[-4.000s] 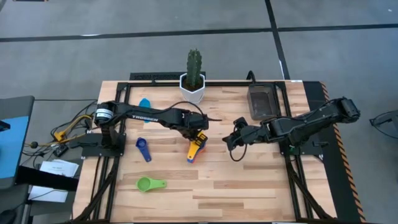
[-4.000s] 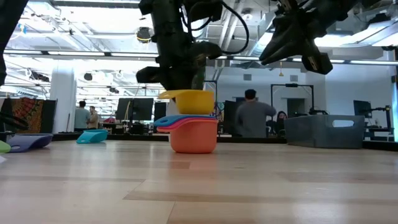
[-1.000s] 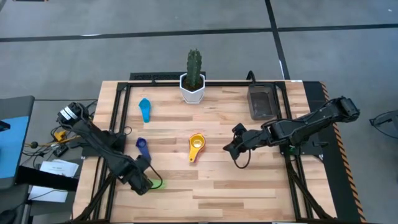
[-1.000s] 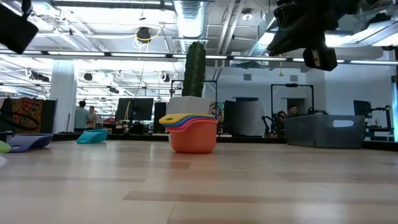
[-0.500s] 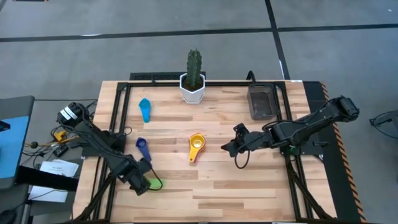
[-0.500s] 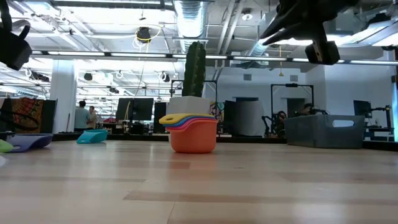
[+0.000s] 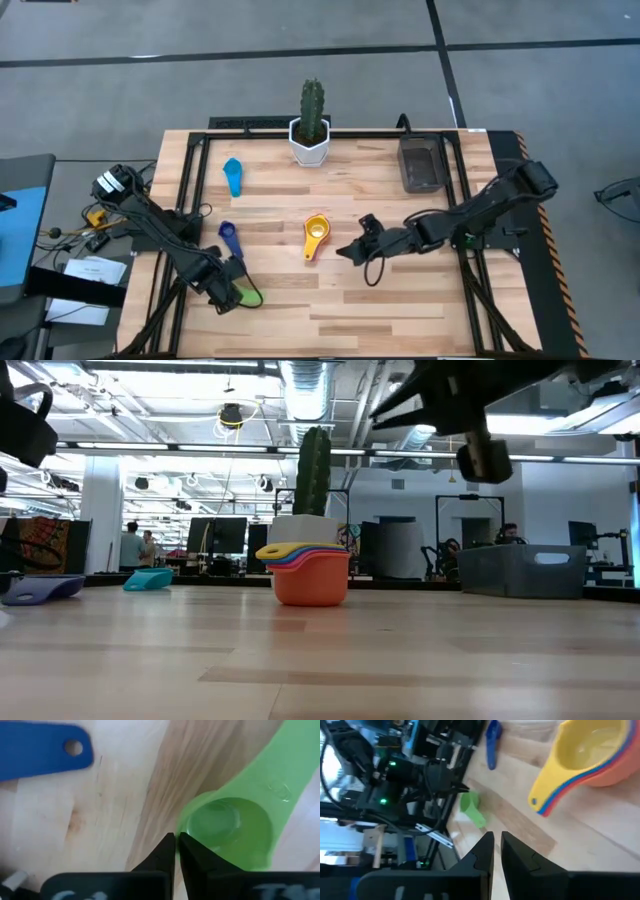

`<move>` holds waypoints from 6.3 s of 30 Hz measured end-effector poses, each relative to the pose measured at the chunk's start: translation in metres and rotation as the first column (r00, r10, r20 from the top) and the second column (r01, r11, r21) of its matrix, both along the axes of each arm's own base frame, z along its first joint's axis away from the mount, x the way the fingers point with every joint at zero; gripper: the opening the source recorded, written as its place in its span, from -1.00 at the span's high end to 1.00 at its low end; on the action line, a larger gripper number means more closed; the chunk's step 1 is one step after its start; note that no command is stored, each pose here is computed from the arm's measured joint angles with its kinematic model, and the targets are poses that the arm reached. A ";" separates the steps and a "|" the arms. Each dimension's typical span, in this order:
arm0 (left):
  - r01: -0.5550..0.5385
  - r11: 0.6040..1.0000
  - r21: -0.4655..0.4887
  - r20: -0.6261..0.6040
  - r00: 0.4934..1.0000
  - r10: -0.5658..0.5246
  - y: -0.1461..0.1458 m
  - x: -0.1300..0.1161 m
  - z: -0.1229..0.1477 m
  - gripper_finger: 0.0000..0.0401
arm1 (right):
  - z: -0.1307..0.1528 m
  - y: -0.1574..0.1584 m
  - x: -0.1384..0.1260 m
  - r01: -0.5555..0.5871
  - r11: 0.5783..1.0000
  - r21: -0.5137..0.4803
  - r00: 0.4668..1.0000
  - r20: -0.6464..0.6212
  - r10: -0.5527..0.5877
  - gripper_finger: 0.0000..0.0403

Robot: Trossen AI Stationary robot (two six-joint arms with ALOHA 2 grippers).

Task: Nest measuring cups in basket
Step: Stack the green measuring cup on top of the yellow measuring cup

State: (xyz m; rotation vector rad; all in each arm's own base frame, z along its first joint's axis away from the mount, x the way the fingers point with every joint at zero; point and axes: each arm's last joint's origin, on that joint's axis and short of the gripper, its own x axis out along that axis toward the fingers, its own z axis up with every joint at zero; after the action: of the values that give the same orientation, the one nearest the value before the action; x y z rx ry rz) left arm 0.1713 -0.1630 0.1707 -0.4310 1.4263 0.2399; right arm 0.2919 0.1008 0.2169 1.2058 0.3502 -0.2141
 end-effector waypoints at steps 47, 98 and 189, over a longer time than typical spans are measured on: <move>0.455 0.877 0.154 0.093 0.877 -0.472 -0.003 0.008 0.010 0.99 | 0.000 0.008 0.005 -0.033 0.999 -0.025 0.997 0.071 0.035 0.71; 0.578 0.340 0.742 0.058 0.449 -0.891 0.094 0.116 0.184 1.00 | 0.037 -0.024 0.087 -0.355 0.925 -0.137 0.921 0.116 0.371 0.13; -0.204 0.979 -0.022 0.968 0.241 0.072 0.110 0.043 0.242 0.21 | 0.099 -0.014 0.079 0.270 0.825 -0.496 0.769 0.627 0.126 0.96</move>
State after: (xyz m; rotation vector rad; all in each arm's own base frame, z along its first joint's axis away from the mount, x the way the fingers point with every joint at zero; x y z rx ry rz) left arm 0.2146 -0.0534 0.4127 -0.4806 0.0841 0.1320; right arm 0.3707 0.0870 0.3161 0.6297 -0.3626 0.0422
